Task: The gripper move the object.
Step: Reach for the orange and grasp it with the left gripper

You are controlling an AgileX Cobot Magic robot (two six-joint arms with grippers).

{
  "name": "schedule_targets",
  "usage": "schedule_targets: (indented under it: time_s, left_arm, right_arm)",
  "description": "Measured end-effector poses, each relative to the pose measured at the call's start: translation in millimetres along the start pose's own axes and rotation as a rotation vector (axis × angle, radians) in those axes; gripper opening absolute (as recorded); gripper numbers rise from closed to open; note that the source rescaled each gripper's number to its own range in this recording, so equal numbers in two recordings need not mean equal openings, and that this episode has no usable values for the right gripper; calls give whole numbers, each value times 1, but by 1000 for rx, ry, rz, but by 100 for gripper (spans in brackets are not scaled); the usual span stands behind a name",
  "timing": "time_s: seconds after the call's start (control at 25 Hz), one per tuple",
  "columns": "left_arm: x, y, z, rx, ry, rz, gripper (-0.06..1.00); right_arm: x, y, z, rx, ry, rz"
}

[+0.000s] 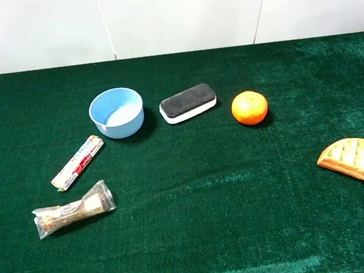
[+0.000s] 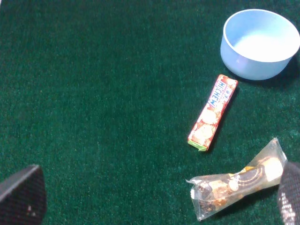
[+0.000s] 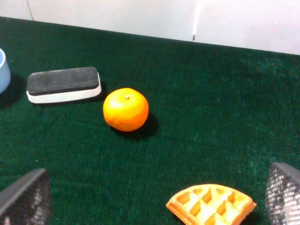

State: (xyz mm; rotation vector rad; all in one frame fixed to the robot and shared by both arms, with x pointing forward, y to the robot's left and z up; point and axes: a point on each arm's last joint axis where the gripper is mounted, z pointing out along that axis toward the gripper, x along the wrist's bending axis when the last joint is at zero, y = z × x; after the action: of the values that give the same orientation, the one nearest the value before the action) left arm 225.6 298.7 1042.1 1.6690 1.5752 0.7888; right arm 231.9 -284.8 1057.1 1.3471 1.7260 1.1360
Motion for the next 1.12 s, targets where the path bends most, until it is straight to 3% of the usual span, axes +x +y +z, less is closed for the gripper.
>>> schedule_targets:
  time_s: [0.28, 0.68, 1.12]
  left_arm:
    - [-3, 1, 1, 6, -33, 44, 100]
    - [-6, 43, 32, 157, -90, 192, 100]
    - [-27, 103, 91, 267, -272, 342, 100]
  right_arm:
    - [0, 0, 0, 0, 0, 0]
    - [0, 0, 0, 0, 0, 0]
    - [0, 0, 0, 0, 0, 0]
